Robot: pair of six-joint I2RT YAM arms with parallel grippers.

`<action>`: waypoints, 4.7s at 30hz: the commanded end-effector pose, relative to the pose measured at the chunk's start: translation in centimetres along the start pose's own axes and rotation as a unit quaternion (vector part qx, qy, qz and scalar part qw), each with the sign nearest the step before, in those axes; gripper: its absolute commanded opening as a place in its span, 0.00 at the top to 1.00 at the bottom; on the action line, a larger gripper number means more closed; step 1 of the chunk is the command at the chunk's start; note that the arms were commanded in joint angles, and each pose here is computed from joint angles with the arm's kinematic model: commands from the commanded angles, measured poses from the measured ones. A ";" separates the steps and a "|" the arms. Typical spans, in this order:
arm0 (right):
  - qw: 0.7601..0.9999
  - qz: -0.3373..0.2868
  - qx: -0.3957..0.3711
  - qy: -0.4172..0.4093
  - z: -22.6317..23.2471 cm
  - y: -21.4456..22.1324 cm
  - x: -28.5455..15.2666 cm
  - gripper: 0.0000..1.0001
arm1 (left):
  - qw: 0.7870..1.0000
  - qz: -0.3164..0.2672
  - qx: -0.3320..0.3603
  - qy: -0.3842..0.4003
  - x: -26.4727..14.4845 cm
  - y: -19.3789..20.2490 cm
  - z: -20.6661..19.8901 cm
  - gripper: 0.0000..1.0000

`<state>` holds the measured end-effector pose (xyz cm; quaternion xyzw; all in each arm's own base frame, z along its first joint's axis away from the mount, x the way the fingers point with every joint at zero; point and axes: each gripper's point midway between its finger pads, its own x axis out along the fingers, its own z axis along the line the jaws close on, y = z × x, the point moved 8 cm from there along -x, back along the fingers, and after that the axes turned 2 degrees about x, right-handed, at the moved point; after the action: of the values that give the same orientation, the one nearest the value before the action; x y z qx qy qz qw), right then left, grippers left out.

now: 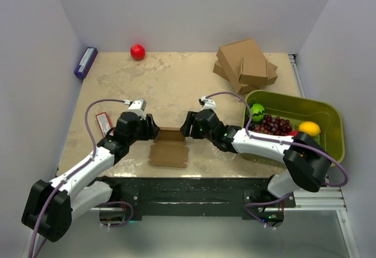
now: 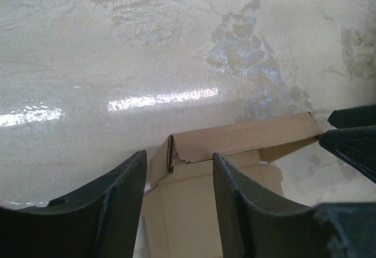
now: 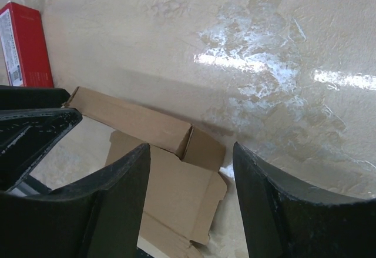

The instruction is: Fold the paper box

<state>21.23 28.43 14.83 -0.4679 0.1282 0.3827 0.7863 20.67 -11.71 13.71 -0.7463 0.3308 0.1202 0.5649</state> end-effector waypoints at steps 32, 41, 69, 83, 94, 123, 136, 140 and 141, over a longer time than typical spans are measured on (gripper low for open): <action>0.849 -0.027 -0.522 -0.079 8.2 0.3 3.1 0.32 | 0.999 -0.047 0.005 0.025 -3.5 -7.3 4.7 0.10; 0.842 -0.026 -0.538 -0.027 7.1 0.4 4.3 0.59 | 0.999 -0.043 0.004 0.022 -3.3 -7.3 5.0 0.10; 0.982 0.145 -0.106 0.052 -2.7 3.2 5.3 0.37 | 0.996 -0.064 -0.055 -0.019 -6.5 -5.4 4.6 0.10; 0.984 0.081 -0.112 0.113 -5.4 -2.8 2.2 0.33 | 0.991 0.007 -0.131 0.022 -1.9 -0.2 4.8 0.30; 0.981 0.078 -0.128 0.125 -6.9 -1.4 1.8 0.36 | 0.993 0.045 -0.095 0.045 3.2 0.8 3.0 0.36; 0.987 0.064 -0.143 -0.018 -1.9 2.8 -1.7 0.29 | 0.979 0.025 -0.029 0.198 10.9 -2.6 -3.4 0.37; 0.963 -0.043 -0.212 -0.161 -3.8 -6.0 -2.8 0.19 | 0.990 -0.090 -0.051 0.096 3.5 -8.4 0.4 0.22; 0.947 -0.047 -0.242 -0.207 -3.6 -7.1 -1.6 0.22 | 0.991 -0.116 -0.055 0.033 -0.1 -7.3 1.4 0.19; 0.943 -0.046 -0.249 -0.216 -3.5 -7.1 -1.4 0.22 | 0.987 -0.146 -0.048 0.039 -1.8 -7.8 1.1 0.18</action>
<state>24.63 21.37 15.83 -0.5630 -0.0446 0.4404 0.6979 27.35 -11.04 19.64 -0.8178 0.2917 -0.0023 0.4961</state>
